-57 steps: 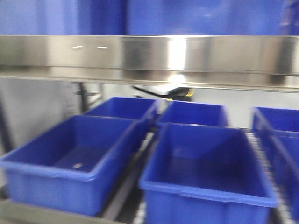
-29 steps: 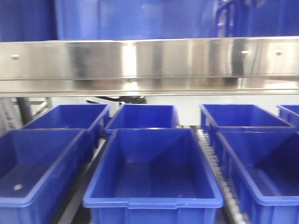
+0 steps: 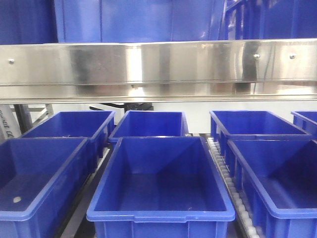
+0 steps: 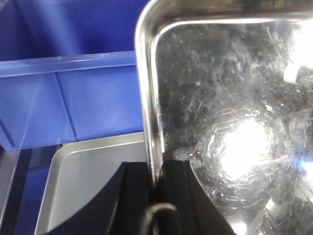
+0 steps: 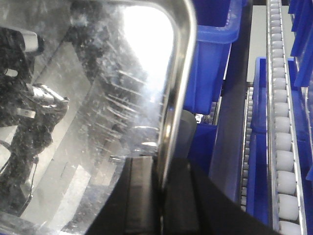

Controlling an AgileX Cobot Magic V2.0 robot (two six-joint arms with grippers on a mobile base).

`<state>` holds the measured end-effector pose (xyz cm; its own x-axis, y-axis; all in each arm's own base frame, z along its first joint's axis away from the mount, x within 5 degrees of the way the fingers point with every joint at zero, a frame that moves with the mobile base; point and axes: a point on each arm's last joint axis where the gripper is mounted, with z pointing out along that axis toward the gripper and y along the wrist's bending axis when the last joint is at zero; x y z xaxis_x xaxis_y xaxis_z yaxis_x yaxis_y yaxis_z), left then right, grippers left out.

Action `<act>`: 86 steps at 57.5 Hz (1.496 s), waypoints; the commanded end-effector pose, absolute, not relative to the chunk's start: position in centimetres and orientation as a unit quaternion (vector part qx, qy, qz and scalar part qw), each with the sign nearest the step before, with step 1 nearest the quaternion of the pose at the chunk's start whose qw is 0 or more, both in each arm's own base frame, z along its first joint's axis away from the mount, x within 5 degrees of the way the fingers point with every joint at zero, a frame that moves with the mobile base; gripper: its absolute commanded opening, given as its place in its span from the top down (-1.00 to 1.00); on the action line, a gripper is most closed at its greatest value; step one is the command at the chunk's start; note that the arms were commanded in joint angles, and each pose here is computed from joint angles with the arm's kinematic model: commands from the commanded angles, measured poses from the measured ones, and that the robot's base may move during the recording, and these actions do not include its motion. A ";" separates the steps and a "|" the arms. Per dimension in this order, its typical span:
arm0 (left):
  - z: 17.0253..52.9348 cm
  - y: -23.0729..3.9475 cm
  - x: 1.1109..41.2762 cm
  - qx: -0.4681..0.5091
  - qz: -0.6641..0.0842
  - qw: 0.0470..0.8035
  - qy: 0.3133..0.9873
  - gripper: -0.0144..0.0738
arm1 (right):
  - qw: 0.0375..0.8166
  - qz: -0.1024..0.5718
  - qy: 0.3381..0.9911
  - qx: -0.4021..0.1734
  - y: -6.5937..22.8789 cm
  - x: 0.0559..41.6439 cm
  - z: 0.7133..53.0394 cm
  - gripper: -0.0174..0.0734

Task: Stack silver trays without gaps
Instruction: 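Lower the held tray onto the silver tray on the shelf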

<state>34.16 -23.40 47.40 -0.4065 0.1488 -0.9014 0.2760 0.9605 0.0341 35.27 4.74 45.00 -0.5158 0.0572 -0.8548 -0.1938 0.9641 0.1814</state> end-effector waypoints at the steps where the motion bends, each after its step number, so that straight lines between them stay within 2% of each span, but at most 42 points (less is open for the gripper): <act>1: 48.8 -22.8 33.8 0.127 -0.054 0.559 0.818 0.67 | 0.509 0.110 0.852 -0.051 4.5 35.0 45.7 0.79; 20: 48.8 -22.8 33.8 0.127 -0.054 0.559 0.818 0.67 | 0.510 0.112 0.851 -0.050 4.5 35.0 45.8 0.79; 30: 49.5 -23.2 33.9 0.134 -0.073 0.589 0.793 0.67 | 0.529 0.113 0.840 -0.046 4.5 35.2 46.1 0.79; 38: 49.4 -23.1 33.9 0.133 -0.070 0.585 0.797 0.67 | 0.551 0.129 0.824 -0.035 4.6 35.5 46.6 0.79; 48: 49.3 -23.2 34.0 0.136 -0.067 0.584 0.797 0.67 | 0.531 0.142 0.835 -0.033 5.1 36.8 45.1 0.79; 54: 48.0 -23.3 34.6 0.150 -0.031 0.572 0.806 0.67 | 0.502 0.157 0.850 -0.035 6.0 38.1 43.2 0.79; 67: 42.9 -24.0 37.0 0.182 0.068 0.514 0.835 0.67 | 0.450 0.168 0.876 -0.049 8.5 41.1 38.5 0.79; 86: 36.8 -24.8 40.5 0.186 0.100 0.454 0.866 0.67 | 0.403 0.165 0.899 -0.047 9.5 43.8 33.6 0.79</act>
<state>39.92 -24.20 37.82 -0.5354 0.3838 -0.7524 0.2057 0.9232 0.3246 43.65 8.77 33.13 -0.7027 0.0704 -0.7080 -0.1832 0.9436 0.2757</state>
